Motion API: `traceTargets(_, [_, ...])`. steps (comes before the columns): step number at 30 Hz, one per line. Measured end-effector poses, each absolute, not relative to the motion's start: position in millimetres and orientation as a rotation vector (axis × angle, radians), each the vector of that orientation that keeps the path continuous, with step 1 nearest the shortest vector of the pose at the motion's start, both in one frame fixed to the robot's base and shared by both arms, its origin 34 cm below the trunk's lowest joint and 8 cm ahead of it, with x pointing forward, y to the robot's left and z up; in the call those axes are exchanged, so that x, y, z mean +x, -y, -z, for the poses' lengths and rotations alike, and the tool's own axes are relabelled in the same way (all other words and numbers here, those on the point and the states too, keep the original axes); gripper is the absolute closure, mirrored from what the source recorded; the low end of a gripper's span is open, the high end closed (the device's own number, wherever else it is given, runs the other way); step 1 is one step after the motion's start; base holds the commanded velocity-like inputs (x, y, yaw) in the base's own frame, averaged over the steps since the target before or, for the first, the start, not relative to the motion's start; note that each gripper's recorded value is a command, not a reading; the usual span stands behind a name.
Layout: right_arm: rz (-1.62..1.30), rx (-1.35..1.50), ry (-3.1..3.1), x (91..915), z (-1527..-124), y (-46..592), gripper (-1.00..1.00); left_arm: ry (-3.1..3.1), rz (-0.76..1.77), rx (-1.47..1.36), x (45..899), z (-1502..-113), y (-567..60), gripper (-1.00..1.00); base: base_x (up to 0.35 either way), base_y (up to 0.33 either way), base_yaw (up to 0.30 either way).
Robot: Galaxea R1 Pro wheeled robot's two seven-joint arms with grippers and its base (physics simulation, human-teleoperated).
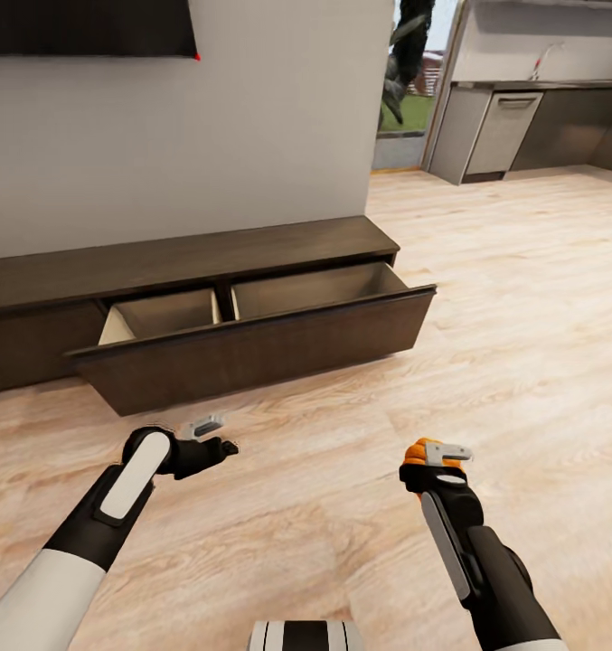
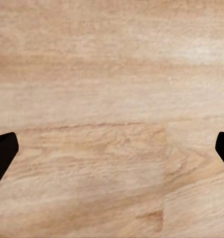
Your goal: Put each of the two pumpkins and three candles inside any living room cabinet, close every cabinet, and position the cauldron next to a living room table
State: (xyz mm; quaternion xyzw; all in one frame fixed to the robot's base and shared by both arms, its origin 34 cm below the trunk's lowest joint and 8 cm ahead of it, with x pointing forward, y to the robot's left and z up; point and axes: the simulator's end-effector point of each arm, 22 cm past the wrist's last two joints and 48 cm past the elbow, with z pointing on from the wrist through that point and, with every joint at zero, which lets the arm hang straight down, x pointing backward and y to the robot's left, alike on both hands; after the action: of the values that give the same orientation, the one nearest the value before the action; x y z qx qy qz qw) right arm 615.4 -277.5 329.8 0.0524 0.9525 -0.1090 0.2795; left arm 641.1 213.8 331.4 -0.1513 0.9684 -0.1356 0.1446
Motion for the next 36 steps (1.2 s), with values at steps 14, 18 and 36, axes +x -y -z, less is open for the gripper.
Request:
traceTargets(14, [0.276, 0.150, -2.486, 621, -367, 275, 1.00, -2.732, 0.195, -0.484, 609, -334, -278, -1.00, 0.000, 0.000, 0.210])
traceTargets(18, [0.271, 0.155, -2.455, 625, -378, 275, 1.00, -2.680, 0.154, -0.543, 591, -330, -297, -1.00, 0.000, 0.000, 0.263])
traceTargets(36, [0.245, 0.168, -2.389, 629, -415, 268, 1.00, -2.526, 0.148, -0.603, 568, -333, -374, -1.00, 0.000, 0.000, 0.279])
